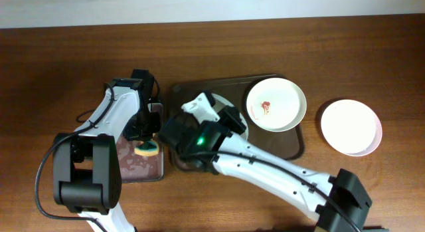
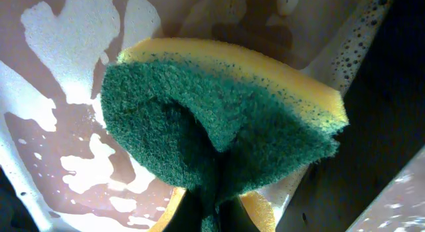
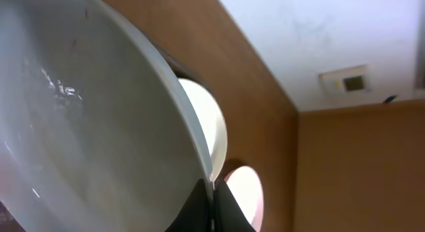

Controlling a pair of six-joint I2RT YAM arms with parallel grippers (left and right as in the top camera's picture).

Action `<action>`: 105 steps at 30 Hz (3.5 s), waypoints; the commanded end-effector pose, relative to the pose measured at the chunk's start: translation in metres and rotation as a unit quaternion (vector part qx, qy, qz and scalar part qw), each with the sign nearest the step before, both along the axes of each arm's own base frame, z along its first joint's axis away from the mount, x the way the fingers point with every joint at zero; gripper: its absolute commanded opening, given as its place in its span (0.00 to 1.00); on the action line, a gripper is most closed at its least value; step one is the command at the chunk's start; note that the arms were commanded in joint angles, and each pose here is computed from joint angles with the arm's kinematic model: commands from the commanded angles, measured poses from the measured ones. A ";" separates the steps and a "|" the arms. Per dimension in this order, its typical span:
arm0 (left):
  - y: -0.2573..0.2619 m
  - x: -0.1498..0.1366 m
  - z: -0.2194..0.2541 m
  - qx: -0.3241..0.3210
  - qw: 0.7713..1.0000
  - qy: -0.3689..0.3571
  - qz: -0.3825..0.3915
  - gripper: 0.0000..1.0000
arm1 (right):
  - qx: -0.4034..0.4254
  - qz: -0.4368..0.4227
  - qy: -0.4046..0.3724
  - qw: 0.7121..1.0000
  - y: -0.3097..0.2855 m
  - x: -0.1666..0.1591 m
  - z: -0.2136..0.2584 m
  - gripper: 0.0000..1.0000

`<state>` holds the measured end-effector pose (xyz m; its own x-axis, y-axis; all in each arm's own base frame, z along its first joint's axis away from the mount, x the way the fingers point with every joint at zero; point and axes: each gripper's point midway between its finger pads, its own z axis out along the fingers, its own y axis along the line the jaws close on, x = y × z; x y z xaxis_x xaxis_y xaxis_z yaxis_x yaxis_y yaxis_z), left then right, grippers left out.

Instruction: Clean dirty plates on tray and stack at the side

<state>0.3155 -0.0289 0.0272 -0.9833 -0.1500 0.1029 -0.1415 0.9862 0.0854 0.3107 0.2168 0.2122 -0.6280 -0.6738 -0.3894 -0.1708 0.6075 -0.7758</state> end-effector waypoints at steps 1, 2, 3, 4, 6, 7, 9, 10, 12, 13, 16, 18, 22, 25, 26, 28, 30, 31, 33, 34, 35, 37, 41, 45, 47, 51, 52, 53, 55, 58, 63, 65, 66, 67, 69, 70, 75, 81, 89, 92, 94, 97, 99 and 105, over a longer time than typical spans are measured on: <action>0.000 -0.001 0.004 -0.005 1.000 -0.004 -0.004 0.00 | -0.007 0.006 -0.076 0.997 0.003 -0.001 0.037 0.04; 0.000 -0.001 0.004 -0.005 1.000 -0.004 -0.004 0.00 | -0.008 0.010 -0.078 0.997 0.006 -0.003 0.038 0.04; 0.000 -0.001 0.004 -0.005 1.000 -0.004 -0.004 0.00 | -0.008 0.011 -0.078 0.997 0.006 -0.003 0.038 0.04; 0.000 -0.001 0.004 -0.005 1.000 -0.004 -0.004 0.00 | -0.009 0.011 -0.078 0.997 0.006 -0.003 0.038 0.04; 0.000 -0.001 0.004 -0.005 1.000 -0.004 -0.004 0.00 | -0.011 0.011 -0.077 0.997 0.005 -0.003 0.038 0.04; 0.000 -0.001 0.004 -0.005 1.000 -0.004 -0.004 0.00 | -0.011 0.011 -0.077 0.997 0.005 -0.004 0.038 0.04; 0.000 -0.001 0.004 -0.005 1.000 -0.004 -0.004 0.00 | -0.011 0.011 -0.077 0.997 0.005 -0.003 0.038 0.04; -0.001 -0.001 0.004 -0.005 1.000 -0.004 -0.004 0.00 | -0.011 0.011 -0.077 0.997 0.005 -0.003 0.038 0.04; -0.001 -0.001 0.004 -0.005 1.000 -0.004 -0.004 0.00 | -0.011 0.011 -0.077 0.997 0.005 -0.003 0.038 0.04; -0.001 -0.001 0.004 -0.005 1.000 -0.004 -0.004 0.00 | -0.011 0.011 -0.077 0.997 0.005 -0.003 0.038 0.04; -0.001 -0.001 0.004 -0.005 1.000 -0.004 -0.004 0.00 | -0.011 0.011 -0.077 0.997 0.005 -0.003 0.038 0.04; -0.001 -0.001 0.004 -0.005 1.000 -0.004 -0.004 0.00 | -0.011 0.011 -0.077 0.997 0.005 -0.003 0.038 0.04; -0.001 -0.001 0.004 -0.005 1.000 -0.004 -0.004 0.00 | -0.011 0.011 -0.077 0.997 0.005 -0.003 0.038 0.04; -0.001 -0.001 0.004 -0.005 1.000 -0.004 -0.004 0.00 | -0.012 0.010 -0.079 0.997 0.005 -0.003 0.039 0.04; -0.001 -0.001 0.004 -0.005 1.000 -0.004 -0.004 0.00 | -0.013 0.010 -0.080 0.997 0.004 -0.003 0.039 0.04; -0.001 -0.001 0.004 -0.005 1.000 -0.004 -0.004 0.00 | -0.013 0.010 -0.080 0.997 0.004 -0.003 0.039 0.04; -0.001 -0.001 0.004 -0.005 1.000 -0.004 -0.004 0.00 | -0.013 0.010 -0.080 0.997 0.004 -0.003 0.039 0.04; -0.001 -0.001 0.004 -0.005 1.000 -0.004 -0.004 0.00 | -0.013 0.010 -0.080 0.997 0.005 -0.003 0.039 0.04; -0.001 -0.001 0.004 -0.005 1.000 -0.004 -0.004 0.00 | -0.004 0.003 -0.085 0.996 0.003 -0.002 0.039 0.04; -0.001 -0.002 0.004 -0.005 1.000 -0.002 -0.004 0.00 | 0.009 -0.010 -0.092 0.996 0.000 0.001 0.039 0.04; -0.001 -0.002 0.004 -0.005 1.000 -0.002 -0.004 0.00 | 0.028 -0.030 -0.102 0.994 -0.007 0.005 0.039 0.04; -0.001 -0.002 0.004 -0.005 1.000 -0.001 -0.004 0.00 | 0.079 -0.088 -0.092 0.989 -0.028 0.020 0.027 0.04; 0.000 -0.004 0.004 -0.004 1.000 0.003 -0.004 0.00 | 0.212 -0.198 0.054 0.955 -0.074 0.042 -0.023 0.04; 0.000 -0.004 0.004 -0.004 1.000 0.004 -0.004 0.00 | 0.378 -0.207 0.196 0.881 -0.117 0.059 -0.027 0.04; 0.000 -0.004 0.004 -0.004 1.000 0.004 -0.004 0.00 | 0.433 -0.216 0.198 0.853 -0.139 0.066 -0.018 0.04; 0.000 -0.005 0.004 -0.004 1.000 0.004 -0.004 0.00 | 0.532 -0.295 0.152 0.779 -0.230 0.078 -0.011 0.04; 0.000 -0.005 0.004 -0.004 1.000 0.004 -0.004 0.00 | 0.545 -0.319 0.138 0.763 -0.255 0.078 -0.013 0.04; 0.000 -0.005 0.004 -0.004 1.000 0.004 -0.004 0.00 | 0.554 -0.351 0.121 0.745 -0.286 0.076 -0.018 0.04; 0.000 -0.006 0.004 -0.004 1.000 0.006 -0.004 0.00 | 0.559 -0.404 0.097 0.718 -0.336 0.067 -0.029 0.04; 0.000 -0.006 0.005 -0.004 1.000 0.008 -0.004 0.00 | 0.564 -0.479 0.076 0.668 -0.398 0.044 -0.054 0.04; 0.000 -0.006 0.005 -0.004 1.000 0.007 -0.004 0.00 | 0.572 -0.566 0.071 0.590 -0.447 -0.008 -0.098 0.04; 0.000 -0.006 0.005 -0.004 1.000 0.007 -0.004 0.00 | 0.570 -0.585 0.080 0.571 -0.449 -0.025 -0.114 0.04; 0.000 -0.006 0.005 -0.004 1.000 0.007 -0.004 0.00 | 0.567 -0.593 0.087 0.566 -0.448 -0.032 -0.121 0.04; 0.000 -0.006 0.005 -0.004 1.000 0.007 -0.004 0.00 | 0.564 -0.598 0.095 0.562 -0.445 -0.037 -0.127 0.04; 0.000 -0.006 0.004 -0.004 1.000 0.007 -0.005 0.00 | 0.561 -0.604 0.111 0.555 -0.437 -0.045 -0.139 0.04; 0.000 -0.006 0.004 -0.004 1.000 0.007 -0.005 0.00 | 0.560 -0.602 0.118 0.557 -0.434 -0.046 -0.142 0.04; 0.000 -0.006 0.005 -0.004 1.000 0.007 -0.005 0.00 | 0.579 -0.560 0.121 0.579 -0.408 -0.027 -0.125 0.40; 0.000 -0.006 0.005 -0.004 1.000 0.007 -0.004 0.00 | 0.570 -0.400 0.111 0.709 -0.325 0.017 -0.052 0.46; 0.000 -0.008 0.005 -0.003 1.000 0.011 -0.005 0.00 | 0.432 -0.363 0.181 0.805 -0.249 0.051 -0.101 0.47; 0.000 -0.009 0.005 -0.003 1.000 0.013 -0.005 0.00 | 0.421 -0.349 0.193 0.815 -0.250 0.068 -0.126 0.46; 0.000 -0.009 0.005 -0.003 1.000 0.012 -0.005 0.00 | 0.420 -0.334 0.210 0.818 -0.247 0.075 -0.143 0.45; 0.000 -0.009 0.005 -0.003 1.000 0.012 -0.005 0.00 | 0.422 -0.331 0.212 0.817 -0.246 0.086 -0.161 0.37; 0.000 -0.009 0.005 -0.003 1.000 0.012 -0.005 0.00 | 0.445 -0.298 0.228 0.813 -0.233 0.093 -0.167 0.33; 0.000 -0.009 0.005 -0.003 1.000 0.012 -0.004 0.00 | 0.436 -0.306 0.231 0.814 -0.236 0.095 -0.181 0.31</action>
<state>0.3078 -0.0279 0.0281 -0.9796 -0.1504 0.1332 -0.1387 0.9859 0.0936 0.4074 -0.0213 0.0421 -0.9494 0.2384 -0.2044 0.2302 0.9711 0.0636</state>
